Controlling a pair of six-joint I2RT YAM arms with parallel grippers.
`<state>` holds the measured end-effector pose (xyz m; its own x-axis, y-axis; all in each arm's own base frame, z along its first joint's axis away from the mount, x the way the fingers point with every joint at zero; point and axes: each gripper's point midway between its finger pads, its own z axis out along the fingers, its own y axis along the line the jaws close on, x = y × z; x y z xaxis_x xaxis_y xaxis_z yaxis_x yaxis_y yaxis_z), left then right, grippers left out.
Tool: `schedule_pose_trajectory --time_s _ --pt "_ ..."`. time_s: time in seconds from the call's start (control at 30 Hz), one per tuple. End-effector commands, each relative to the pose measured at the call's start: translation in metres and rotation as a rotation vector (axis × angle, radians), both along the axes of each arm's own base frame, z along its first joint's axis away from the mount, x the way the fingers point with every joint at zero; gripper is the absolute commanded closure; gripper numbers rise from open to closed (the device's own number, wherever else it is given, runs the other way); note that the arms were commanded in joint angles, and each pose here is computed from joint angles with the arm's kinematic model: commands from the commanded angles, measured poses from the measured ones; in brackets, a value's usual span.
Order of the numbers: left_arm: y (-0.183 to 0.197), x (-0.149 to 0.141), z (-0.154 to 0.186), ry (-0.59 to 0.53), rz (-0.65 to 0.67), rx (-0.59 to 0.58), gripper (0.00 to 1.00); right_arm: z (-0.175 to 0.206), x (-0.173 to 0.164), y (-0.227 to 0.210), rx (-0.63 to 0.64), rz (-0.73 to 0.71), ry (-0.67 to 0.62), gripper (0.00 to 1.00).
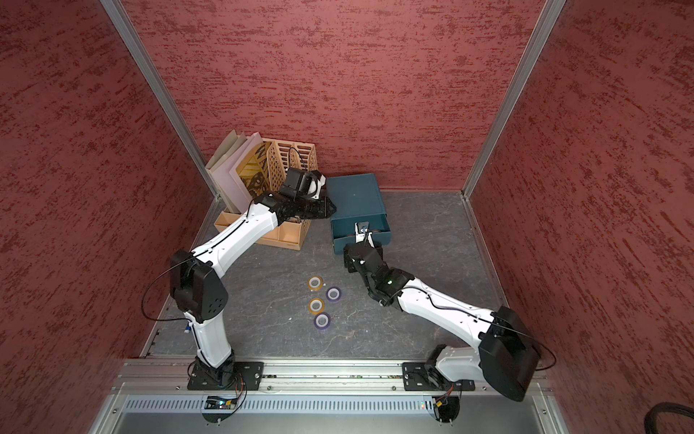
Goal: Place the transparent tape into the drawer according to color
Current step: Close the drawer in the storage box.
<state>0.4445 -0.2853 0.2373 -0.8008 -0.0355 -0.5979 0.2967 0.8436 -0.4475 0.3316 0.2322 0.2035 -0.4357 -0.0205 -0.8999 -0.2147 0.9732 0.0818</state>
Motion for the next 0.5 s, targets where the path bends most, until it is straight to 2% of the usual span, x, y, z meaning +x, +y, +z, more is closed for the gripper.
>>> schedule_pose_trajectory --time_s 0.0,0.47 --pt "0.002 -0.003 -0.004 0.016 -0.016 0.015 0.65 0.022 0.017 0.004 0.027 -0.024 -0.082 0.27" --pt "0.003 -0.005 -0.001 0.011 -0.025 0.016 0.66 0.031 0.049 0.011 0.050 -0.027 -0.173 0.24"
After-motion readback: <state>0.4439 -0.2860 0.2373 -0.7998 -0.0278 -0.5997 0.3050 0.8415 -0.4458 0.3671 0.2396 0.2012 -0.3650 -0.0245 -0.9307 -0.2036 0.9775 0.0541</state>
